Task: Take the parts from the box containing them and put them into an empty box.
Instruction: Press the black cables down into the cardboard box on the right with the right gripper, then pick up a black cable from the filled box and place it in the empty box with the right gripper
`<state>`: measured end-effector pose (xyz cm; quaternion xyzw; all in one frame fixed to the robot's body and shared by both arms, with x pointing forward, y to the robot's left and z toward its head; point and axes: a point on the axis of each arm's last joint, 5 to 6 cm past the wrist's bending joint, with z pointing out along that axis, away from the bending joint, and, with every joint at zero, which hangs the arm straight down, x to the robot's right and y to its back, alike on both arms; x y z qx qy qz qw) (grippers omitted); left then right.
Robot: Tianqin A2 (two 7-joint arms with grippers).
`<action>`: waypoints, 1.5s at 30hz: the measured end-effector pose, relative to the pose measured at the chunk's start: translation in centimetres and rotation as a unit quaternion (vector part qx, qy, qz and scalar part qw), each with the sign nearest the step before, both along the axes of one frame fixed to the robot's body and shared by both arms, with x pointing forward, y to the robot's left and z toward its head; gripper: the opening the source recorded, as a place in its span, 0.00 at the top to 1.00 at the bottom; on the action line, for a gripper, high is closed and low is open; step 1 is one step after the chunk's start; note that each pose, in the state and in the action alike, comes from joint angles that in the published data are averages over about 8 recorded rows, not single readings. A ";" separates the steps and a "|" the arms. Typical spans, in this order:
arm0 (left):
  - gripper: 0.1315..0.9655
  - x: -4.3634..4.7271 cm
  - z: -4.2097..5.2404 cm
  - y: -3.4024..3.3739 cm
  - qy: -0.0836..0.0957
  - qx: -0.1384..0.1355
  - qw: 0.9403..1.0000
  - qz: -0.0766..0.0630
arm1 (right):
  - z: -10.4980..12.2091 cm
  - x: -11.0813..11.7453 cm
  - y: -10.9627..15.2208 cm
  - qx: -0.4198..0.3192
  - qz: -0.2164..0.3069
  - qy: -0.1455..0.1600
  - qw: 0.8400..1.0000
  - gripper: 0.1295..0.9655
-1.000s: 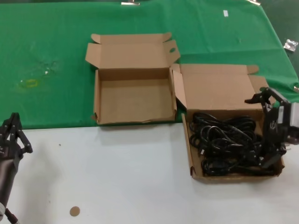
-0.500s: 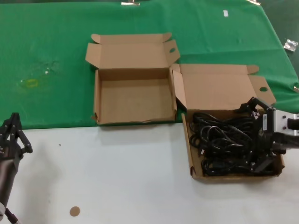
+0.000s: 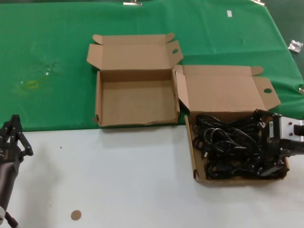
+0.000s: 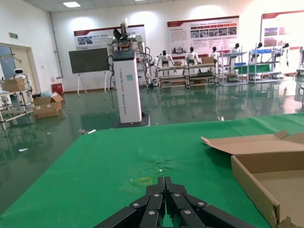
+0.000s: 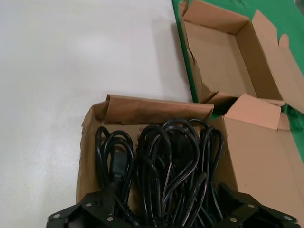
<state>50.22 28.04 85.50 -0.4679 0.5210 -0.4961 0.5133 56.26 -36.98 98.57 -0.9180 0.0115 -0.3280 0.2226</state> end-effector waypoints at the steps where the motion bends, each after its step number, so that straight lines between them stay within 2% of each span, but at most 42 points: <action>1: 0.98 0.00 0.00 0.00 0.000 0.000 1.000 0.000 | -0.1 0.1 -0.1 -0.001 0.000 0.000 1.000 0.15; 9: 0.98 0.00 0.00 0.00 0.000 0.000 1.000 0.000 | -0.6 0.4 -0.3 -0.002 -0.003 0.004 1.000 0.36; 10: 0.98 0.00 0.00 0.00 0.000 0.000 1.000 0.000 | -0.6 0.4 -0.3 -0.002 -0.003 0.005 1.000 0.36; 18: 0.98 0.00 0.00 0.00 0.000 0.000 1.000 0.000 | -1.0 0.5 -0.4 -0.001 -0.001 0.010 1.000 0.63; 22: 0.98 0.00 0.00 0.00 0.000 0.000 1.000 0.000 | -1.1 0.5 -0.4 -0.001 0.001 0.012 1.000 0.63; 30: 0.98 0.00 0.00 0.00 0.000 0.000 1.000 0.000 | -0.8 0.5 -0.4 0.000 0.005 0.014 1.000 0.83; 39: 0.98 0.00 0.00 0.00 0.000 0.000 1.000 0.000 | 0.3 0.0 -0.7 0.000 0.011 0.014 1.000 0.94; 45: 0.98 0.00 0.00 0.00 0.000 0.000 1.000 0.000 | 2.0 0.3 -0.4 0.006 0.016 0.001 1.000 0.95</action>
